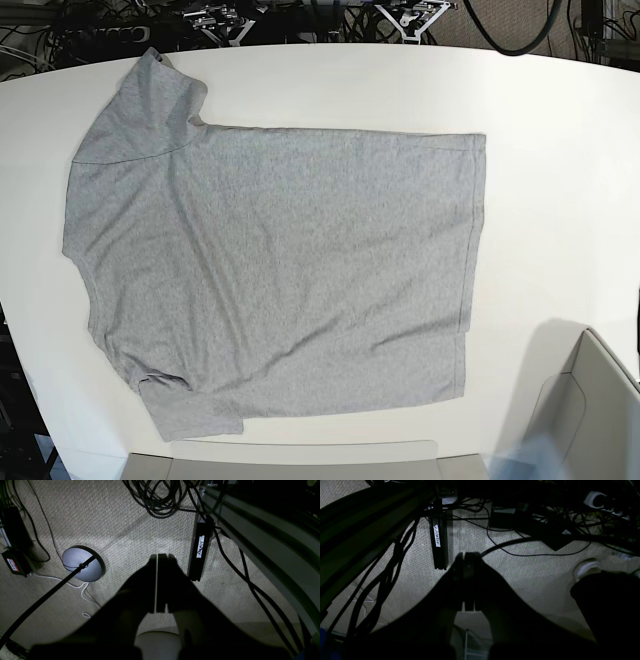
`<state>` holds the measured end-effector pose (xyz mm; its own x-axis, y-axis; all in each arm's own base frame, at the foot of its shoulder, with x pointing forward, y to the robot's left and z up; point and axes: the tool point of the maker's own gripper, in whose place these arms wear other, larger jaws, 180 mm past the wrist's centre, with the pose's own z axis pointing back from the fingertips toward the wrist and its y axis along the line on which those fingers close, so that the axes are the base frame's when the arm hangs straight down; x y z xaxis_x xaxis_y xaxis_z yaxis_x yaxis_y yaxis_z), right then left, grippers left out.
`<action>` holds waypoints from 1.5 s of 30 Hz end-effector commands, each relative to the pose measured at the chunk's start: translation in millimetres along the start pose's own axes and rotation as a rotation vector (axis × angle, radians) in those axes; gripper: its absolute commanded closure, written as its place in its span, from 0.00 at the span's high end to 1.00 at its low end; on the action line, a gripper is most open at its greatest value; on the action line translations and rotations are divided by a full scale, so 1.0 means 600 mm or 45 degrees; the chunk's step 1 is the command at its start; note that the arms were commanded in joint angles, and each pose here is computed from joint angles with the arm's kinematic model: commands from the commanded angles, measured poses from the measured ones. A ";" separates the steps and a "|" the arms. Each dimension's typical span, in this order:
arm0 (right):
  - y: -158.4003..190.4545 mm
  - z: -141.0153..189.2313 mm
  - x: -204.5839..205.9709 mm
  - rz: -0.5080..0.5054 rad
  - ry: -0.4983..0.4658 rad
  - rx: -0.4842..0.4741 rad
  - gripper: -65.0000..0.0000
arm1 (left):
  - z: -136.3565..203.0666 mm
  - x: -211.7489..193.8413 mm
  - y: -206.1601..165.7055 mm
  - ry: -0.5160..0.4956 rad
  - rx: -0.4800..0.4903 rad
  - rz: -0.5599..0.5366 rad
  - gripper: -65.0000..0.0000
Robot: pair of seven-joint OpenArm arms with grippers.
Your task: Fold the T-shirt properly
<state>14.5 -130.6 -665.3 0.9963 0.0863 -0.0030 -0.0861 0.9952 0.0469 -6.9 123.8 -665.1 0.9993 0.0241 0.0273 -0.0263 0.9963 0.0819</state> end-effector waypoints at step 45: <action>-0.080 0.109 0.009 0.051 -0.961 -0.086 0.00 | 0.166 0.054 0.001 -1.244 -0.003 -0.036 0.00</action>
<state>30.4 -188.7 -603.3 0.7260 0.1006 0.6803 -0.0947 0.9944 -0.0459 25.0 119.0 -574.0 0.5789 -0.0702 0.8123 -0.0057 0.9959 0.0901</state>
